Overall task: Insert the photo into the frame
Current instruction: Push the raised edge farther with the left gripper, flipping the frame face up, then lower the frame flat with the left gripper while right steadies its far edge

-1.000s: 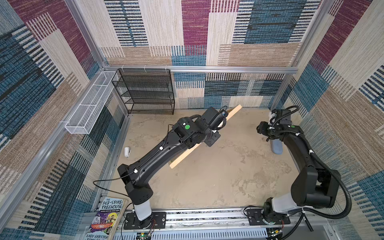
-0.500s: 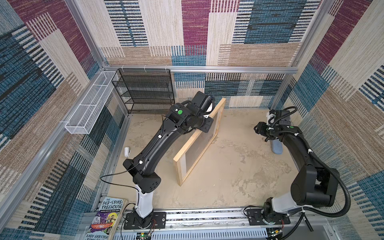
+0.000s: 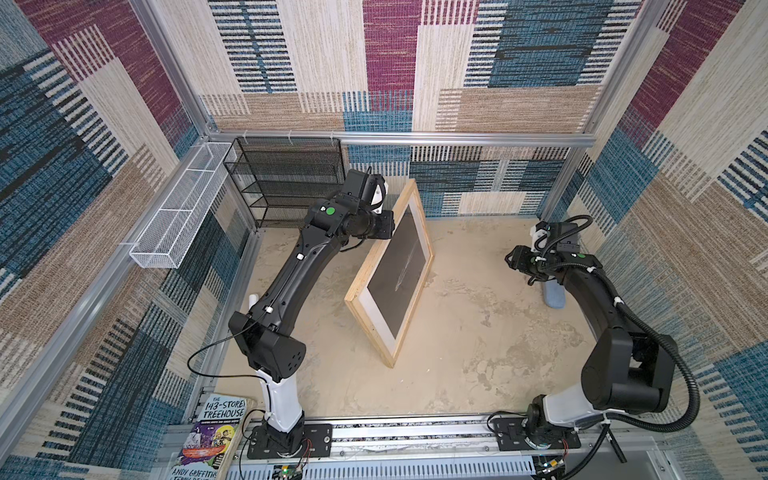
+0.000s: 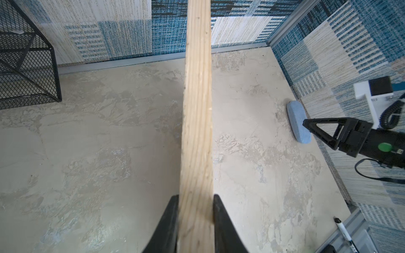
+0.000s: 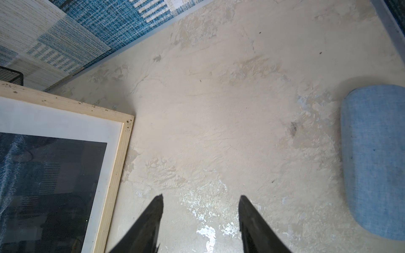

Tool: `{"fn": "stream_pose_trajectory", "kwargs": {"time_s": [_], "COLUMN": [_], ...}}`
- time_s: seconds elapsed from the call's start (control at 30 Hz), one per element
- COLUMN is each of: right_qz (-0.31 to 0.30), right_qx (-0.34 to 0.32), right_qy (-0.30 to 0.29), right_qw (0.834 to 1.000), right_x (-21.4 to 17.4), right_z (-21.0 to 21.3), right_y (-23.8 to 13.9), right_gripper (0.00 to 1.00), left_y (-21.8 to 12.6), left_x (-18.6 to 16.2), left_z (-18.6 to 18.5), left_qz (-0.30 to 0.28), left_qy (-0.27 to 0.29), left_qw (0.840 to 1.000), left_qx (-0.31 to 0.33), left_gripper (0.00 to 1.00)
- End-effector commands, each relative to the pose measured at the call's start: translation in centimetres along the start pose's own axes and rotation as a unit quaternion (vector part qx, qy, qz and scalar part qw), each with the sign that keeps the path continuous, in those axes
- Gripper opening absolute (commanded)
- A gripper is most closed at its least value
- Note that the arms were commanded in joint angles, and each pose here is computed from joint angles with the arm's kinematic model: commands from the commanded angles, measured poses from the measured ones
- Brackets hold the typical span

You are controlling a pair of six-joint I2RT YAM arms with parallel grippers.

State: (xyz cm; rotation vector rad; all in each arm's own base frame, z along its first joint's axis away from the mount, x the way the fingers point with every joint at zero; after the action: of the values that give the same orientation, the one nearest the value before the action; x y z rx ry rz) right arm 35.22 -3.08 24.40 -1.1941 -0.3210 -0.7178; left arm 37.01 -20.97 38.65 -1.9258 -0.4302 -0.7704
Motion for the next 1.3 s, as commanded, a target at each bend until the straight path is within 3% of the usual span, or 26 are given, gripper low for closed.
{"fn": "stream_pose_trajectory", "kwargs": {"time_s": [0.0,0.53,0.83,1.27], "right_qz": [-0.013,0.057,0.101,0.12], "right_qx": [0.025,0.127,0.149,0.14], "right_qy": [0.0,0.038,0.037,0.037], "right_qw": [1.0,0.99,0.983,0.982], "right_x": [0.1,-5.7,-9.1,-10.4], "right_z": [0.3,0.4,1.8,2.0], "right_y": [0.4,6.0,7.8,8.7], "right_gripper": [0.57,0.61,0.66,0.66], "left_y": [0.9,3.9,7.0,12.5], "left_x": [-0.6,-9.3,-14.5,-18.4], "left_z": [1.1,8.4,11.0,13.7], "left_qz": [-0.011,-0.075,-0.102,-0.109], "left_qy": [-0.031,-0.126,-0.154,-0.175], "left_qw": [0.999,0.989,0.981,0.974], "left_qx": [-0.021,-0.03,-0.054,-0.096], "left_gripper": [0.0,0.0,0.0,0.0]}}
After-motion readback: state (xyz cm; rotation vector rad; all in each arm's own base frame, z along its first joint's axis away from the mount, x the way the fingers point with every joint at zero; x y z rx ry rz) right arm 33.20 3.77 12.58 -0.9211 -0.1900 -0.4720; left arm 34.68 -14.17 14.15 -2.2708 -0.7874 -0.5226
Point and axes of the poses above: each gripper's point midway between its finger pads, its own y axis out along the fingers, its own z axis along the line the jaws close on, x = y × z, the point moved 9 cm from there along -y, back along the fingers, and after that the axes turned 1 degree about -y, right-handed, at the moved point
